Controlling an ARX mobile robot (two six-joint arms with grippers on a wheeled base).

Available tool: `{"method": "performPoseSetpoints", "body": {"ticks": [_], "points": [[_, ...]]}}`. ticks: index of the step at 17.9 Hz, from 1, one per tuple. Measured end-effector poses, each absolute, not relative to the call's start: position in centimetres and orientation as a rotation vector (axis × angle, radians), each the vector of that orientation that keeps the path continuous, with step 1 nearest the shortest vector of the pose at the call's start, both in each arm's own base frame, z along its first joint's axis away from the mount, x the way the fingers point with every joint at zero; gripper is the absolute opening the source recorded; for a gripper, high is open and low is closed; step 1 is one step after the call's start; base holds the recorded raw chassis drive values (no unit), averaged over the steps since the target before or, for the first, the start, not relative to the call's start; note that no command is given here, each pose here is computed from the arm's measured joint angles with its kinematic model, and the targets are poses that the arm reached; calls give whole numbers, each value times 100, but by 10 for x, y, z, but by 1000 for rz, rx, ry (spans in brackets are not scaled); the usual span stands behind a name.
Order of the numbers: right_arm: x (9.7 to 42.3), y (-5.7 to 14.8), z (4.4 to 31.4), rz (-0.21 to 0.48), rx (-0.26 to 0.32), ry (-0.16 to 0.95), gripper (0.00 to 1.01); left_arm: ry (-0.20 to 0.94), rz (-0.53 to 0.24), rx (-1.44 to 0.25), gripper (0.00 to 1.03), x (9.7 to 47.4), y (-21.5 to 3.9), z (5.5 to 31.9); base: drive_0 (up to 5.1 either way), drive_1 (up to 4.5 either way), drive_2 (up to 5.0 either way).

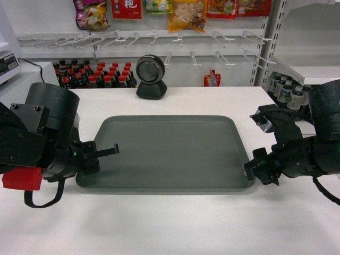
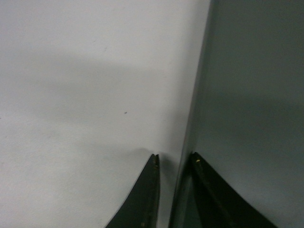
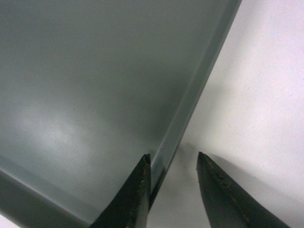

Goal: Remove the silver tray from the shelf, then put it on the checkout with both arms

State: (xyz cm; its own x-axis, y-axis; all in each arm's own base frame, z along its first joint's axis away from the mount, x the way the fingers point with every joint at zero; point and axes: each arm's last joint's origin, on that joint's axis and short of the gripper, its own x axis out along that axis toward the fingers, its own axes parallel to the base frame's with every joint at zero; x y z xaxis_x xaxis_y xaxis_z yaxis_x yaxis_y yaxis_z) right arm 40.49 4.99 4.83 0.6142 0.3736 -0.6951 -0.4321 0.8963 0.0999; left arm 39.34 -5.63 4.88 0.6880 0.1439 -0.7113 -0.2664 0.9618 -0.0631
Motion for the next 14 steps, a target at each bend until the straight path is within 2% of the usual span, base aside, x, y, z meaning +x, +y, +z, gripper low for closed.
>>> {"method": "performPoseSetpoints", "body": {"ticks": [2, 3, 4, 5, 6, 7, 8, 9, 10, 11, 12, 14], "points": [[404, 45, 50, 431, -88, 756, 48, 768, 235, -173, 37, 391, -55, 50, 0, 0, 0], [396, 36, 59, 424, -65, 748, 59, 741, 237, -169, 48, 385, -53, 53, 0, 0, 0], [388, 17, 90, 358, -15, 539, 70, 592, 230, -128, 66, 370, -54, 86, 0, 0, 0], [388, 12, 103, 222, -37, 368, 63, 429, 216, -98, 71, 364, -56, 113, 0, 0, 0], [371, 9, 114, 86, -38, 204, 52, 208, 98, -112, 62, 359, -56, 141, 0, 0, 0], [346, 7, 115, 35, -29, 134, 41, 56, 8, -86, 52, 343, -54, 156, 0, 0, 0], [325, 3, 117, 22, -21, 92, 30, 21, -16, -57, 41, 321, -47, 151, 0, 0, 0], [311, 0, 124, 4, -16, 61, 20, 42, 1, -34, 30, 301, -36, 140, 0, 0, 0], [297, 0, 133, -1, -14, 41, 9, 54, 22, -22, 19, 287, -27, 138, 0, 0, 0], [280, 0, 138, 0, -10, 32, 2, 23, 19, -19, 6, 272, -24, 147, 0, 0, 0], [266, 0, 138, 1, -10, 42, 2, -10, 3, -19, 1, 260, -23, 155, 0, 0, 0], [242, 0, 140, -1, -9, 41, 2, 30, -3, -15, 1, 238, -18, 158, 0, 0, 0]]}}
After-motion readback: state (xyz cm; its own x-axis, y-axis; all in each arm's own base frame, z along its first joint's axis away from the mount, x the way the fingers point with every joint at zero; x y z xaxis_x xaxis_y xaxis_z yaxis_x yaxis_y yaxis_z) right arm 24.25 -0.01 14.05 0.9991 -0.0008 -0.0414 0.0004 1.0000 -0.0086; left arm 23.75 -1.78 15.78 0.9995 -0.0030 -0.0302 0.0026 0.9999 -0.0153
